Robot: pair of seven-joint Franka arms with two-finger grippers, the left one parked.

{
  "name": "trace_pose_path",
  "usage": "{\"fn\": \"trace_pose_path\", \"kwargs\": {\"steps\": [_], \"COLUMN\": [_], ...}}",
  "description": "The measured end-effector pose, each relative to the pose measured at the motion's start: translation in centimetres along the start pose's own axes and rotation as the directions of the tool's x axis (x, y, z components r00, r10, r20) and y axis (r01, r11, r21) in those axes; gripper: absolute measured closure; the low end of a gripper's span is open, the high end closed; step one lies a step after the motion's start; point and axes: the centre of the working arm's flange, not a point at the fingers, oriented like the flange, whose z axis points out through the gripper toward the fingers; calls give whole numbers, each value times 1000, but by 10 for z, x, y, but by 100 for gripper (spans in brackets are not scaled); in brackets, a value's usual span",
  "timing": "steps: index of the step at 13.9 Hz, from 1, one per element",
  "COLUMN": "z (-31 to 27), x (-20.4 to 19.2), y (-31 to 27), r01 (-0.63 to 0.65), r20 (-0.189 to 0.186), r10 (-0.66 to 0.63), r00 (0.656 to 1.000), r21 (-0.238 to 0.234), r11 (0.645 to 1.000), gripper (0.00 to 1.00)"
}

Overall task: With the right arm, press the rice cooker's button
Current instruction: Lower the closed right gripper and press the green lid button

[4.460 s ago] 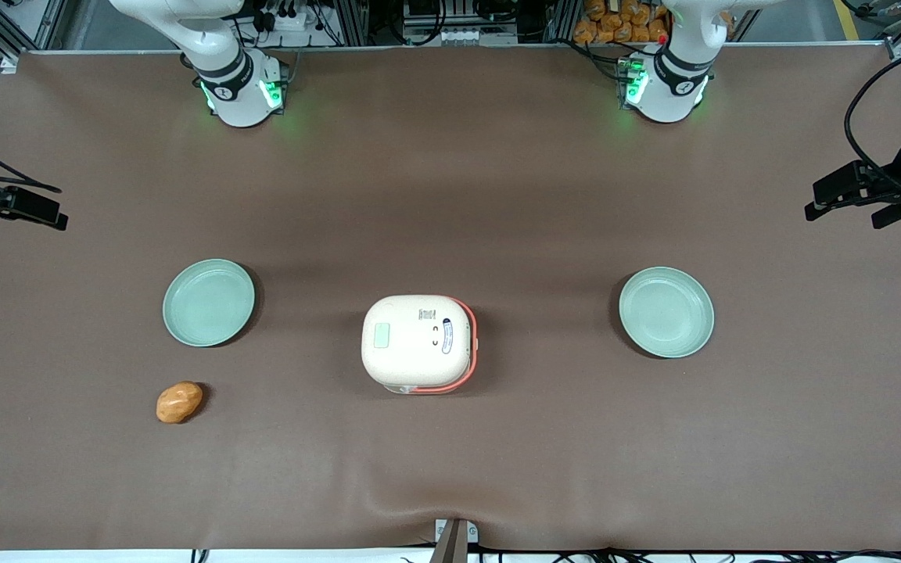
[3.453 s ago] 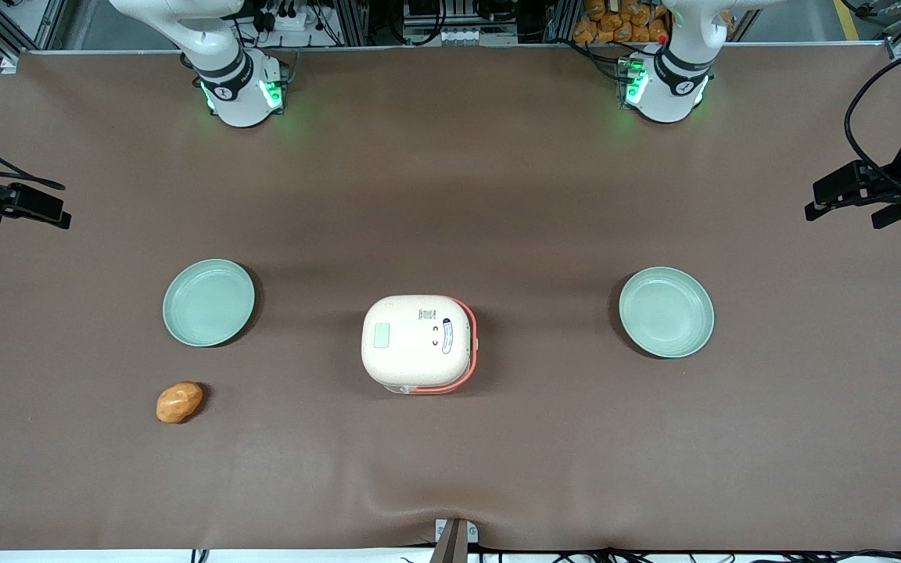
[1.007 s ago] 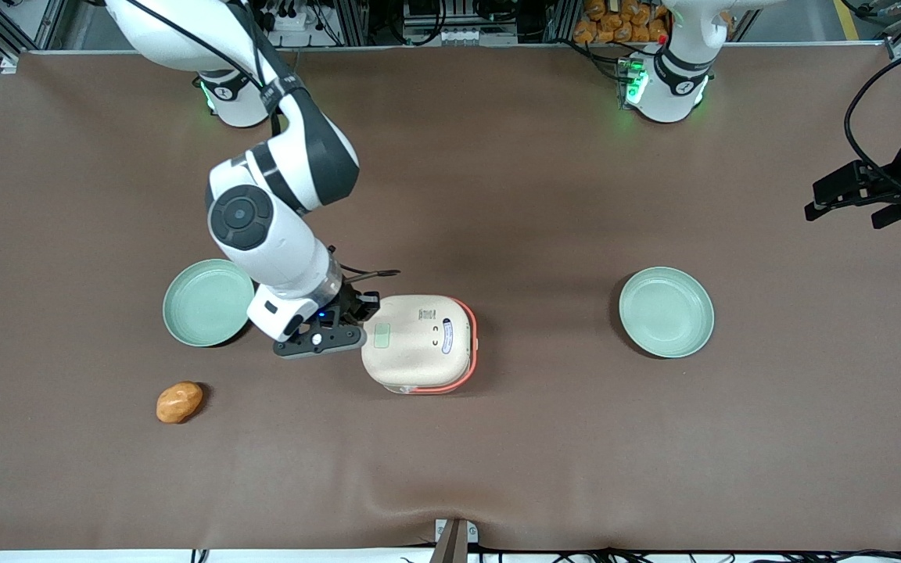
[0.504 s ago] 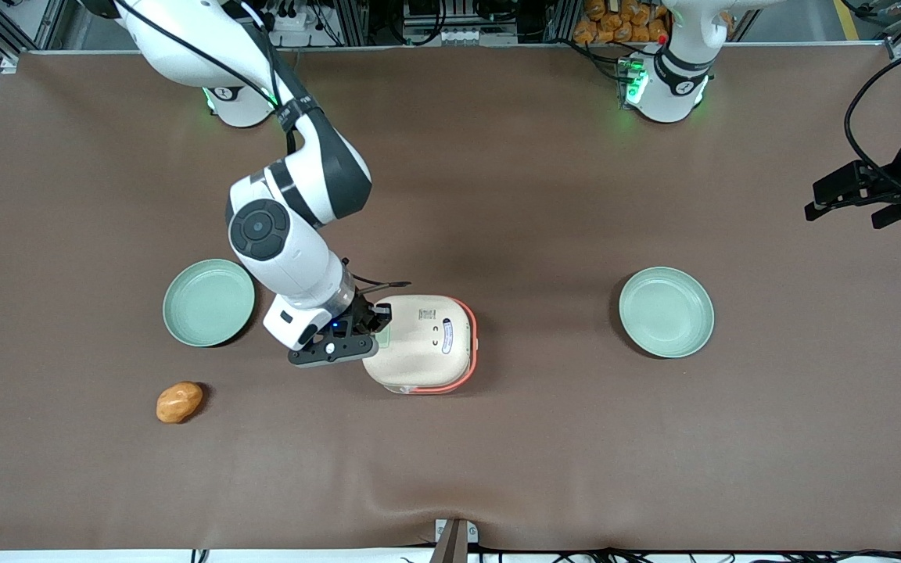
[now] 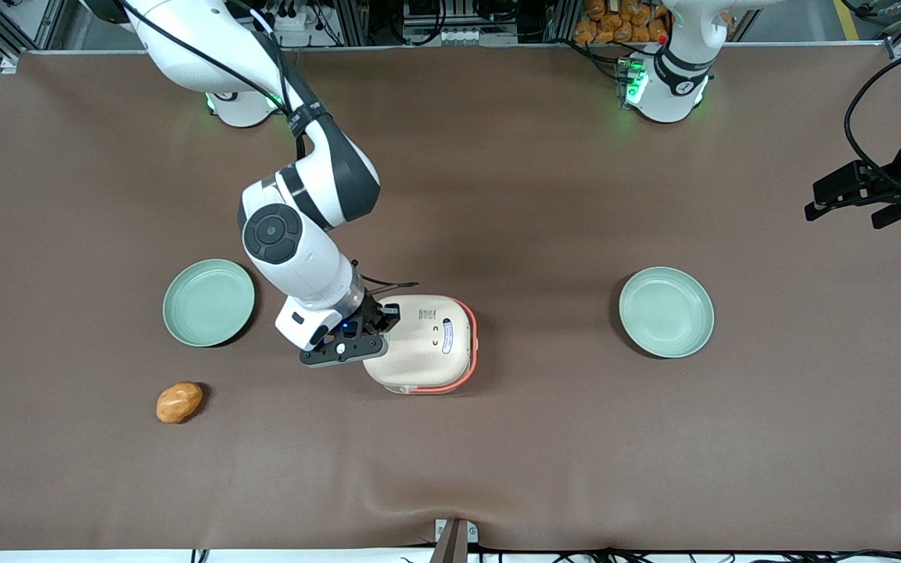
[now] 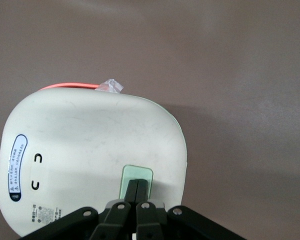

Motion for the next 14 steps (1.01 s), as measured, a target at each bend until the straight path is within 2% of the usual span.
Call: {"fn": "trace_pose_path", "kwargs": {"steps": [12,14], "z": [3,2], "x": [0,1], "y": [-1,-1], "r01": [-1,-2], "r20": [-1,-4], "r10": [1,2], "r00": [1000,1000], "r21": [3,3], "r11": [1000,1000], "gripper": [99,96]}}
